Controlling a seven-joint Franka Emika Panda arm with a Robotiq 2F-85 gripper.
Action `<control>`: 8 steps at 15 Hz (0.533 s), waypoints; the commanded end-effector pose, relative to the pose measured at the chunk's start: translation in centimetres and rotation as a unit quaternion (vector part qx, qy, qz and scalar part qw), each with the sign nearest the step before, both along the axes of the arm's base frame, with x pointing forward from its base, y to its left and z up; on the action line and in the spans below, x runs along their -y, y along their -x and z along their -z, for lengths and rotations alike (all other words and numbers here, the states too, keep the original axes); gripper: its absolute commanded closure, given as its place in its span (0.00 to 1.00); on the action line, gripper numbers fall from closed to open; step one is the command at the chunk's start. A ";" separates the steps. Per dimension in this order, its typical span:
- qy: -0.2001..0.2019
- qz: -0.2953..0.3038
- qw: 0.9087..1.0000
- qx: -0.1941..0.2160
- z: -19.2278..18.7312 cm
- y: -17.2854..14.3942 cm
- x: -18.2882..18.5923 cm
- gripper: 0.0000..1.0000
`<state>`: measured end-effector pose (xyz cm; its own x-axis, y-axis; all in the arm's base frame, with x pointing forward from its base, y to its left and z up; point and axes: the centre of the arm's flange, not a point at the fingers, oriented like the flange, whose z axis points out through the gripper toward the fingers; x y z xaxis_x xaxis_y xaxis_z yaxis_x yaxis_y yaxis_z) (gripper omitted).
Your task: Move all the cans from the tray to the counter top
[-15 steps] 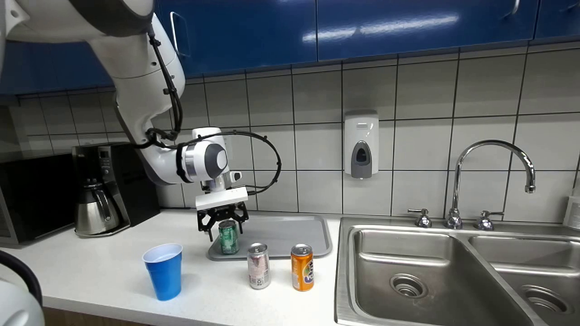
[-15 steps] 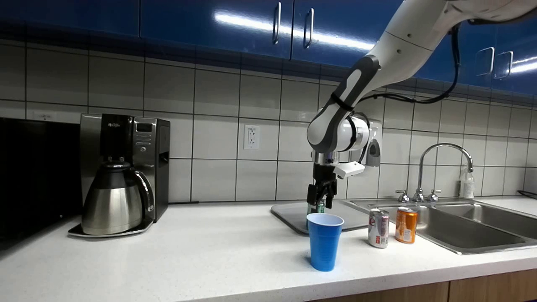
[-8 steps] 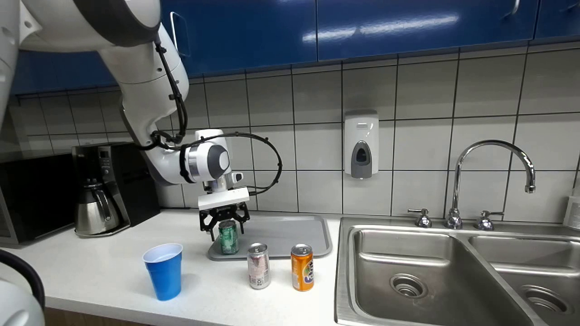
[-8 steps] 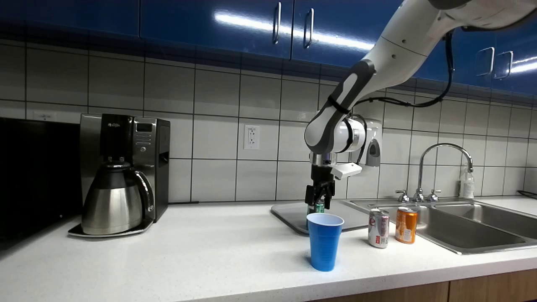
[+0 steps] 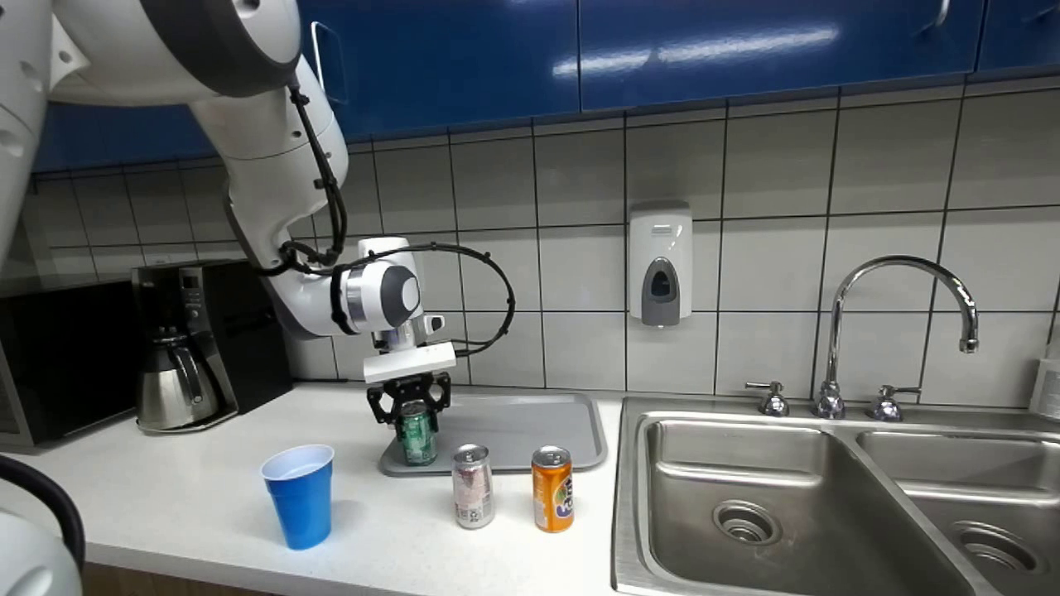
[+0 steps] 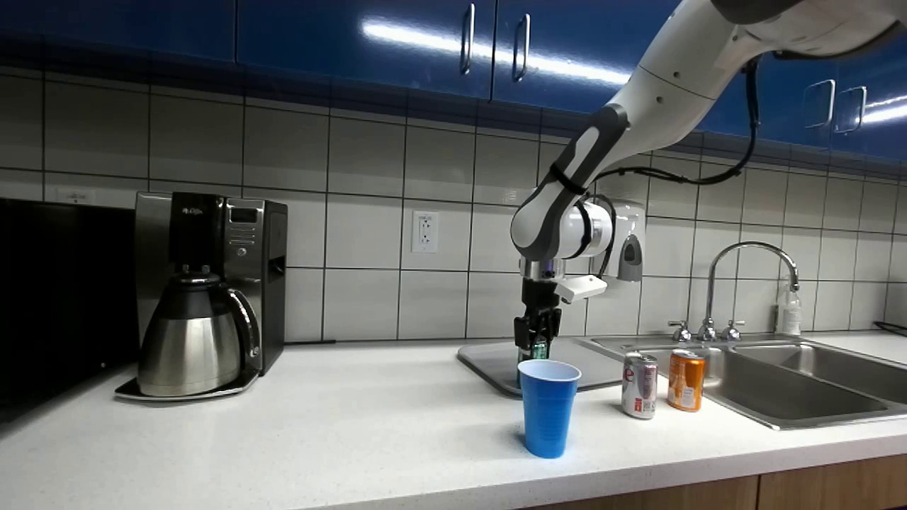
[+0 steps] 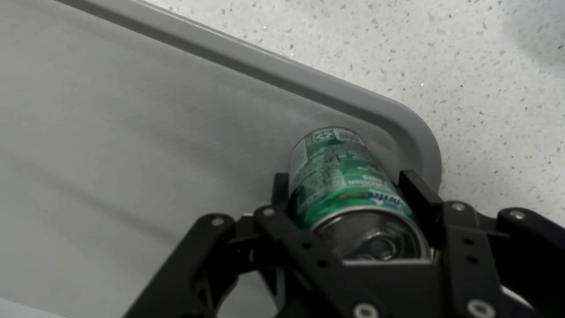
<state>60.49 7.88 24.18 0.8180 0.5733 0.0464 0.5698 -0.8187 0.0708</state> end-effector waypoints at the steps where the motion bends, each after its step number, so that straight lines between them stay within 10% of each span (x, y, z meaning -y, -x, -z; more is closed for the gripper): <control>1: 0.002 0.003 1.000 -0.007 -0.3 -1.0 -0.4 0.62; 8: -0.002 -0.010 1.000 0.009 -1.5 0.5 -1.1 0.62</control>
